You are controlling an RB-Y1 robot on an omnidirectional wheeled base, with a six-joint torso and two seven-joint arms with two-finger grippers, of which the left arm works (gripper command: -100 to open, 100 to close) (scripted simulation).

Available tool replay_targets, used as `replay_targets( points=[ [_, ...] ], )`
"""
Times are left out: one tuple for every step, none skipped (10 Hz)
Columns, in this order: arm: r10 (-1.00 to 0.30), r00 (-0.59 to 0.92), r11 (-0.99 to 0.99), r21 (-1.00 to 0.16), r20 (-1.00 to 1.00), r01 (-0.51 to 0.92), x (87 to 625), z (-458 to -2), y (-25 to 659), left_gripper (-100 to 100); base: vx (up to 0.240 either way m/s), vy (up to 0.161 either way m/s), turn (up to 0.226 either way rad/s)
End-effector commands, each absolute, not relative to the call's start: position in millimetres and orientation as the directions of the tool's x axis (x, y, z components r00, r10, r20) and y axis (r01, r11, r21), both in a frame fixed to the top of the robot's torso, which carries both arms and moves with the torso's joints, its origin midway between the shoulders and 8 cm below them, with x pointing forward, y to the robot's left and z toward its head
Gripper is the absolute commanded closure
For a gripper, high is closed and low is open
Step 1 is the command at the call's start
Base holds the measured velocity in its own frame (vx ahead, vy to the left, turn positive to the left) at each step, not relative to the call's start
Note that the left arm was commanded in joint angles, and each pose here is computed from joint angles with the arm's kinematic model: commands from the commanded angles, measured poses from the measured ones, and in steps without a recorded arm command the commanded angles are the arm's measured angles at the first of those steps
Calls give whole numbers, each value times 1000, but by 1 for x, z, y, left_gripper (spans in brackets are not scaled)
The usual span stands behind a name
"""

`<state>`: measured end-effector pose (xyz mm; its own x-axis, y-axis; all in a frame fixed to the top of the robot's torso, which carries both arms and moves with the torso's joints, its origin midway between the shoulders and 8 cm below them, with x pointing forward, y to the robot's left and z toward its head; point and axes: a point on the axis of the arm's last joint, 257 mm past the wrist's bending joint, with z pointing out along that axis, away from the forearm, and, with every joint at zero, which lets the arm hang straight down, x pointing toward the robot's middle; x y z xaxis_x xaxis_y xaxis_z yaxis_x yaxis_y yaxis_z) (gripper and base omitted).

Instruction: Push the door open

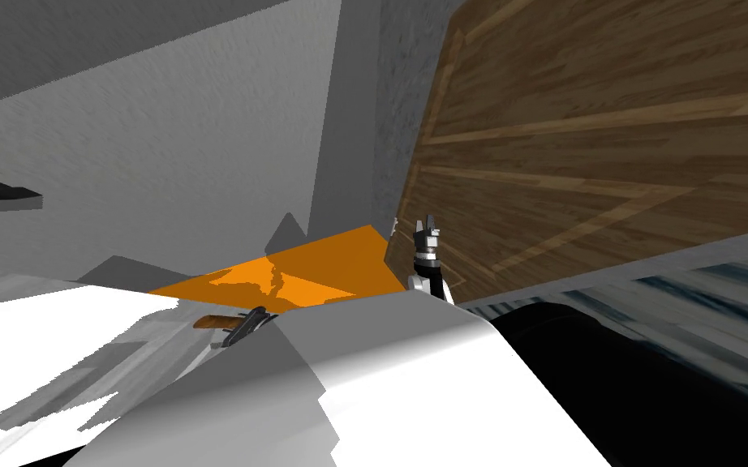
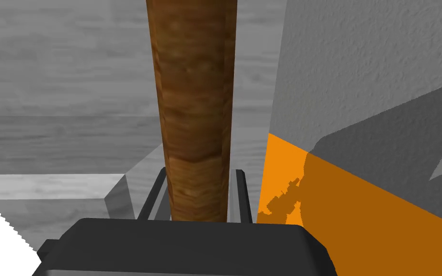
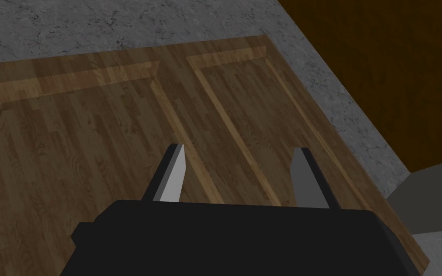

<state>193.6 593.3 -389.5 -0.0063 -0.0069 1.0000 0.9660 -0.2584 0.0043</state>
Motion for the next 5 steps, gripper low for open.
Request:
replay_targets(
  points=[
    [-18, -2, -195, -2, 1000, 981, 165, -385, 605, 100, 115, 102, -96],
    [-17, -1, -180, -2, 1000, 984, 158, -386, 606, 100, 129, 116, -40],
    [-13, -1, -151, -1, 1000, 988, 145, -387, 608, 100, 138, 134, -48],
    [-9, -1, -126, -1, 1000, 992, 134, -388, 609, 100, 129, 124, -72],
    [-4, 0, -98, 0, 1000, 995, 122, -390, 609, 100, 134, 134, -81]
  ],
)
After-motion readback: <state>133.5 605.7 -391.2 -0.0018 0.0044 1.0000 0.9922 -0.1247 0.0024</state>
